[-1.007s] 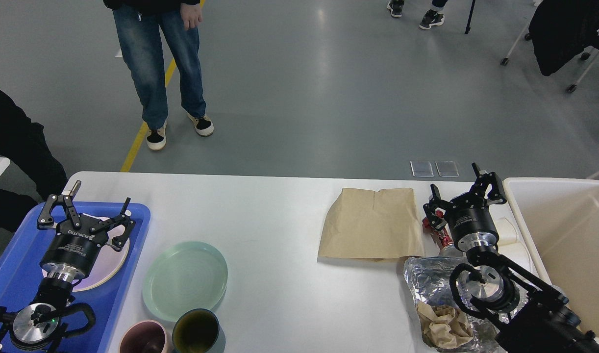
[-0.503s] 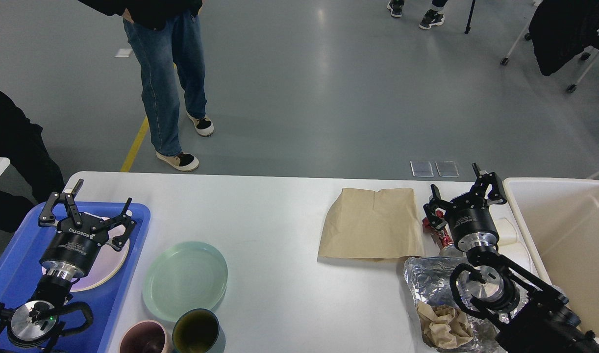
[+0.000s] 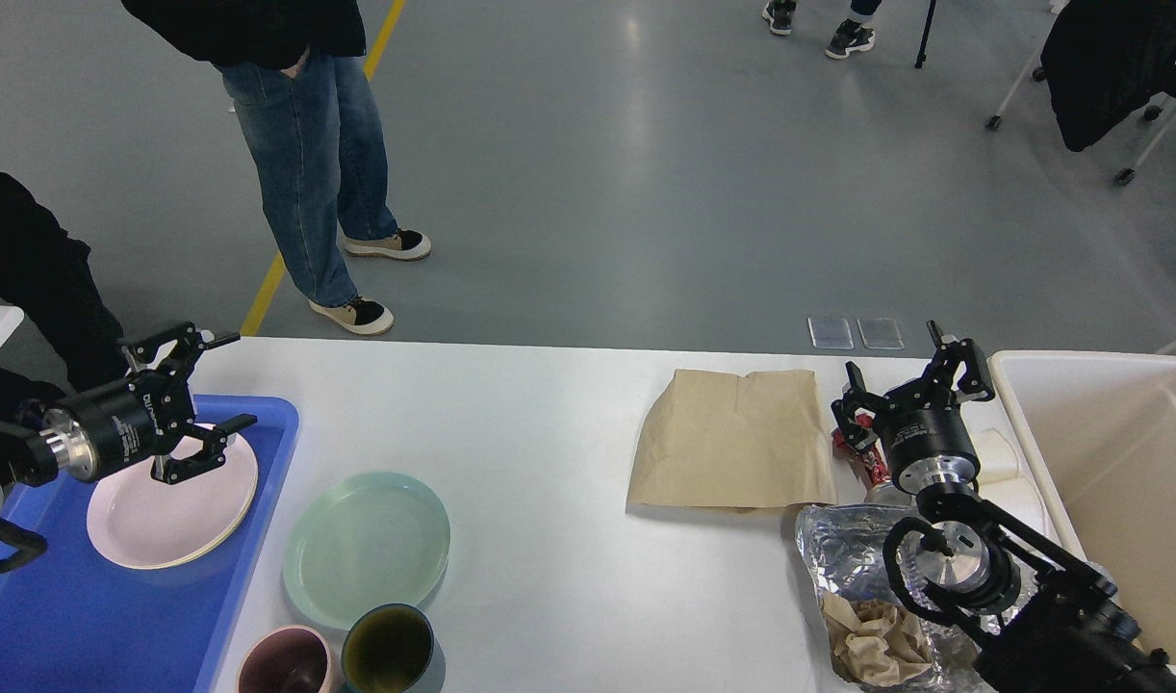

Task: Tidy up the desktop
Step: 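Raise the left gripper up and away from the blue tray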

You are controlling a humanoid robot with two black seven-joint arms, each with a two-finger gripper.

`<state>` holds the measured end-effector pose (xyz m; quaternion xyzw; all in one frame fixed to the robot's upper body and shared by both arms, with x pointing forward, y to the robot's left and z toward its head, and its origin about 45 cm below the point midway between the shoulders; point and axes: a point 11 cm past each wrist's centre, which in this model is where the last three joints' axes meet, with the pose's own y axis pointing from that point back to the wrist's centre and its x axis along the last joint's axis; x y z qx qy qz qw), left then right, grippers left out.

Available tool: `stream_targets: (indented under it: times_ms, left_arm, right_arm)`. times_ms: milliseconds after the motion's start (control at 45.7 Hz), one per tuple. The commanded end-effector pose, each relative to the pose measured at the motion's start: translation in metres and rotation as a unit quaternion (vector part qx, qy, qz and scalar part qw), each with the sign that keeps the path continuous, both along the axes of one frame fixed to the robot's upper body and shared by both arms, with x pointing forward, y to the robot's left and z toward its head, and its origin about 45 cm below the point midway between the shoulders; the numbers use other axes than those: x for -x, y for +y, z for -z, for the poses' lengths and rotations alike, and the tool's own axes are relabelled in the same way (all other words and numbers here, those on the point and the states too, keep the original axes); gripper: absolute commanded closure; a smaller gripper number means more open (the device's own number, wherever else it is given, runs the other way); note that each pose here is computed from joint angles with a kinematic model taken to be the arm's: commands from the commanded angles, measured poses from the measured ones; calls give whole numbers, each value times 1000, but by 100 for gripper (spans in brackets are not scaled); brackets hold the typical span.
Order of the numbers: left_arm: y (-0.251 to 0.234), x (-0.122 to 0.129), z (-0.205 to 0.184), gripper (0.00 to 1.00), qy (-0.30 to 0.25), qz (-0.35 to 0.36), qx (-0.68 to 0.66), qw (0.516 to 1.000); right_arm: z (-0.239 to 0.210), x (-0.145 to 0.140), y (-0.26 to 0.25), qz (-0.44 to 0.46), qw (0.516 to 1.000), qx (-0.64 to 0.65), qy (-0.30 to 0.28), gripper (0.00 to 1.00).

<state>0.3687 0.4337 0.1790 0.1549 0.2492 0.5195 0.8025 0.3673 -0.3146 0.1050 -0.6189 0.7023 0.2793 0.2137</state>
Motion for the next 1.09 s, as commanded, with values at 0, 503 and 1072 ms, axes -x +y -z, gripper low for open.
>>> stream_targets:
  times_ms: [0, 503, 1072]
  left_arm:
    - [0, -24, -32, 3, 12, 66, -114, 991]
    - [-89, -66, -119, 3, 99, 345, -469, 807]
    - [-215, 43, -246, 3, 151, 490, -451, 730]
  right_arm:
    - [0, 0, 0, 0, 1000, 0, 0, 0]
    - [0, 0, 0, 0, 1000, 0, 0, 0]
    - [0, 0, 0, 0, 1000, 0, 0, 0]
